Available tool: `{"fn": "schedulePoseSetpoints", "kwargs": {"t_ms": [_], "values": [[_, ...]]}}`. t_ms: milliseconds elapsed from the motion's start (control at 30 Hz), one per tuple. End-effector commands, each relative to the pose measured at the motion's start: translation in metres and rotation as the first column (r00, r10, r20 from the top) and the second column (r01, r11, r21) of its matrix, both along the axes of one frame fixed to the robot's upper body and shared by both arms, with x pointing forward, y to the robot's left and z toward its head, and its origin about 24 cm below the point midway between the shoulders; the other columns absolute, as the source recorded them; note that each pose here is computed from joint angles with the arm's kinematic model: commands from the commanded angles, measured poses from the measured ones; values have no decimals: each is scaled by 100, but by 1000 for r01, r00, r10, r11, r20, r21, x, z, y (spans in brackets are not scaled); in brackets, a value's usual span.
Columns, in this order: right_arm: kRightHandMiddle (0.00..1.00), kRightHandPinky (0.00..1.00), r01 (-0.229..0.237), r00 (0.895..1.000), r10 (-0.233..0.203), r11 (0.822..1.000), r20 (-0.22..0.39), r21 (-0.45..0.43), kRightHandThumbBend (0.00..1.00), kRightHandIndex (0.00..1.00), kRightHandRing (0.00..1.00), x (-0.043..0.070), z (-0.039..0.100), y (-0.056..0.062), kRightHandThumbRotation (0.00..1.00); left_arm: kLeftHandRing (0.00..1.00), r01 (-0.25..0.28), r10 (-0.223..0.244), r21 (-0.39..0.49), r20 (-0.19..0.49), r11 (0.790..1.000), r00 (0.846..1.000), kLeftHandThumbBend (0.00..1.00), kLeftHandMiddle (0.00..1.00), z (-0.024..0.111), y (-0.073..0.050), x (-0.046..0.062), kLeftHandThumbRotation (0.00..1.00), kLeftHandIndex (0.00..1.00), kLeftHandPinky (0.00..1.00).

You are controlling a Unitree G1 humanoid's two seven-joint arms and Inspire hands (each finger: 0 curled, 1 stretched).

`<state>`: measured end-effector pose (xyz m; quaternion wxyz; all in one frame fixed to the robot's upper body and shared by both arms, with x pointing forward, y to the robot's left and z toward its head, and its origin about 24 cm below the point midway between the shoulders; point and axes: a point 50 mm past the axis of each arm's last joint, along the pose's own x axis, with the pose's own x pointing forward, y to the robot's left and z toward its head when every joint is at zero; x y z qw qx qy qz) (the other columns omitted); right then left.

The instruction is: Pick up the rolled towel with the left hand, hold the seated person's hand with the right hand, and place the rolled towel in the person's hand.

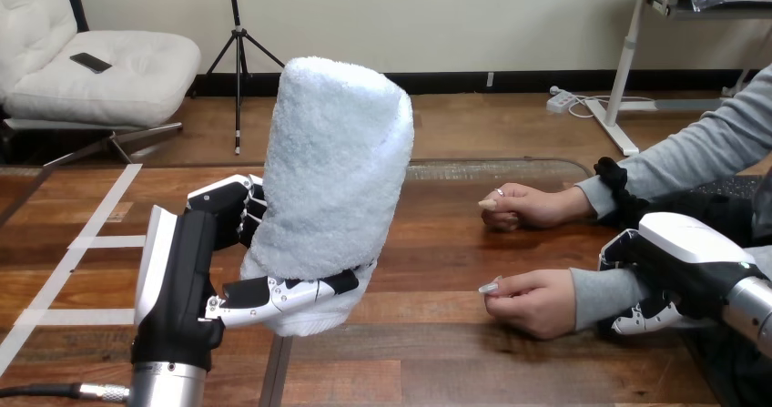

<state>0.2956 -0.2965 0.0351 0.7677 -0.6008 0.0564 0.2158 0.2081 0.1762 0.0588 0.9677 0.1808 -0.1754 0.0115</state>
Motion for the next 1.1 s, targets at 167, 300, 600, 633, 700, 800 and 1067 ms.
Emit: {"fn": "schedulePoseSetpoints", "kwargs": {"t_ms": [167,300,600,633,700,800,1067], "values": [[37,28,-35,994,31,999,105,37,50,38,31,19,25,10,0,32,16,-14,-18,119,1000,993,65,35,22,-3,9,0,39,28],[37,28,-36,994,33,999,105,34,49,37,31,19,25,10,0,32,15,-13,-18,118,1000,993,65,35,22,-3,9,0,39,28],[37,28,-35,995,31,999,98,36,47,38,32,19,25,10,5,32,16,-14,-21,119,1000,993,65,35,20,-3,9,0,39,28],[37,28,-35,995,31,999,98,37,47,38,32,19,25,10,5,32,16,-13,-20,119,1000,993,66,35,20,-3,9,0,39,28],[37,29,-35,995,31,999,98,37,47,38,32,19,25,10,5,32,15,-12,-23,117,1000,993,66,35,20,-3,9,0,39,28],[38,29,-33,995,29,999,95,39,47,38,32,19,25,10,5,32,16,-13,-25,117,1000,993,66,35,20,-3,9,0,39,28],[38,29,-37,995,33,998,98,47,46,39,33,20,26,11,5,32,16,-14,-18,119,1000,993,65,36,20,-2,9,0,39,28]]}}
